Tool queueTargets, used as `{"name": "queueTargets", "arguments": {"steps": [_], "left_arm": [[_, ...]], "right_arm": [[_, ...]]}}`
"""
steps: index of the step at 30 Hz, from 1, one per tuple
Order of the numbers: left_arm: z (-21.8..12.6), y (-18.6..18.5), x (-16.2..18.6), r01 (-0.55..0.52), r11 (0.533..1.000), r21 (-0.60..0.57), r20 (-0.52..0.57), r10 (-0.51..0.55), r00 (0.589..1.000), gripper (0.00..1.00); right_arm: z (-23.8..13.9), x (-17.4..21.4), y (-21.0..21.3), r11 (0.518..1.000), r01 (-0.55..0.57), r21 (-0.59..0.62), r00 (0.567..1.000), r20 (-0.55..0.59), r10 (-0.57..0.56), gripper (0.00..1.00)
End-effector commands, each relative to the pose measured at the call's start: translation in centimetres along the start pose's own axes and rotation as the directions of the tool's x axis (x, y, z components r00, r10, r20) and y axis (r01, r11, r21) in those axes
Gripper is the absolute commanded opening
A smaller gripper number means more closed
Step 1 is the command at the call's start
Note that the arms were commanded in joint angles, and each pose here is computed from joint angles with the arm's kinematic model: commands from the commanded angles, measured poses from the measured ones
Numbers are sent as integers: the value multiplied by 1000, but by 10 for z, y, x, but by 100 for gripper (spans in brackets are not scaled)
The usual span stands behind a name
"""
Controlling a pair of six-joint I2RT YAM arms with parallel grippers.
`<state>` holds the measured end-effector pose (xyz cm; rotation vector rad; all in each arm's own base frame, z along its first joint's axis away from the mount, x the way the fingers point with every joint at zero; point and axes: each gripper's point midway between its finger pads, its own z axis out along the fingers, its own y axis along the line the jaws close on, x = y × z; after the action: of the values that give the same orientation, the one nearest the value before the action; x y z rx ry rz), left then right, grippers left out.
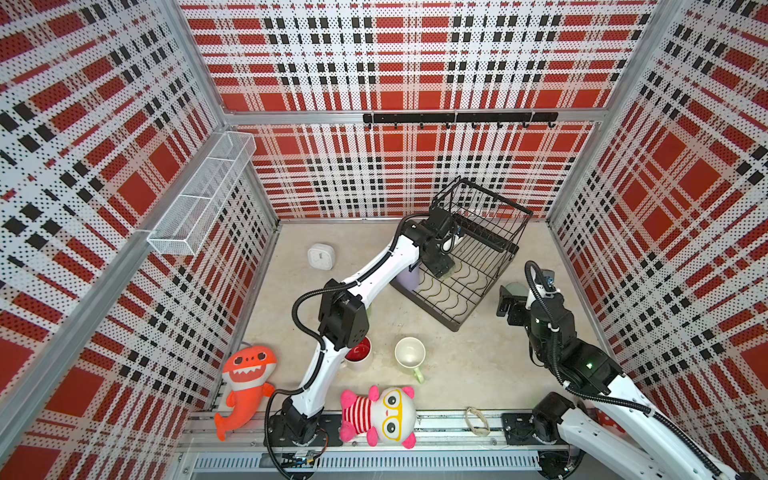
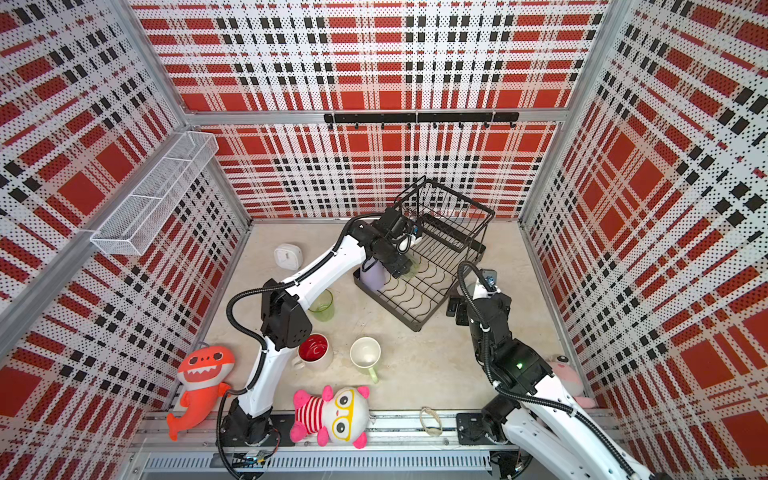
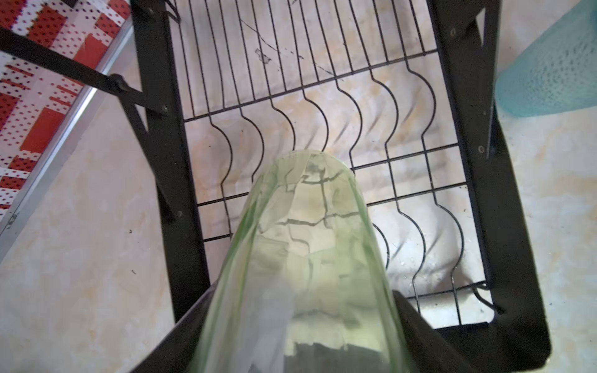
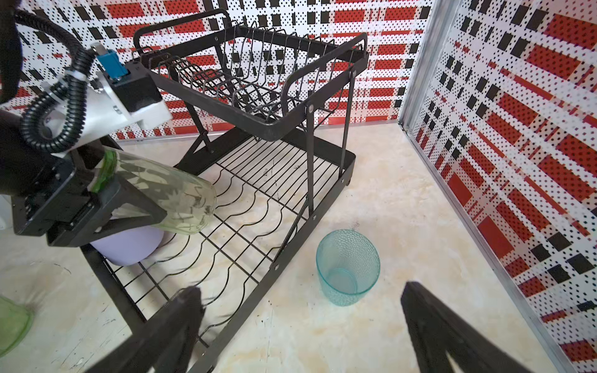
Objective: Load the cups into the dish rack
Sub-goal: 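Lower the green tumbler sideways into the rack beside the lavender cup with the left gripper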
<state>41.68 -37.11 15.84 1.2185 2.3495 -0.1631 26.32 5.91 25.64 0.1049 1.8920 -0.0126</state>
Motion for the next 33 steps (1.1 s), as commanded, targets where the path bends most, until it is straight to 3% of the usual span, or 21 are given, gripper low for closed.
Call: {"name": "queueTargets", "arguments": {"steps": [1,11,24,33], "left_arm": [[-2,-15,11,-45,999,8,-39,46,998,67],[-14,-32,12,-60,997,45,-31,62,998,68],[-18,-40,42,-50,998,38,-105,54,993,72],[-22,-26,46,-55,997,-45,-123,49,991,76]], "right_arm": [[-5,-15,-3,1000,-16,5,999,32,16,100],[-10,-14,-5,999,-49,-7,998,28,50,100],[-11,-7,-2,998,-52,-20,999,-11,51,100],[-5,2,3,999,-42,-25,998,-55,41,100]]}}
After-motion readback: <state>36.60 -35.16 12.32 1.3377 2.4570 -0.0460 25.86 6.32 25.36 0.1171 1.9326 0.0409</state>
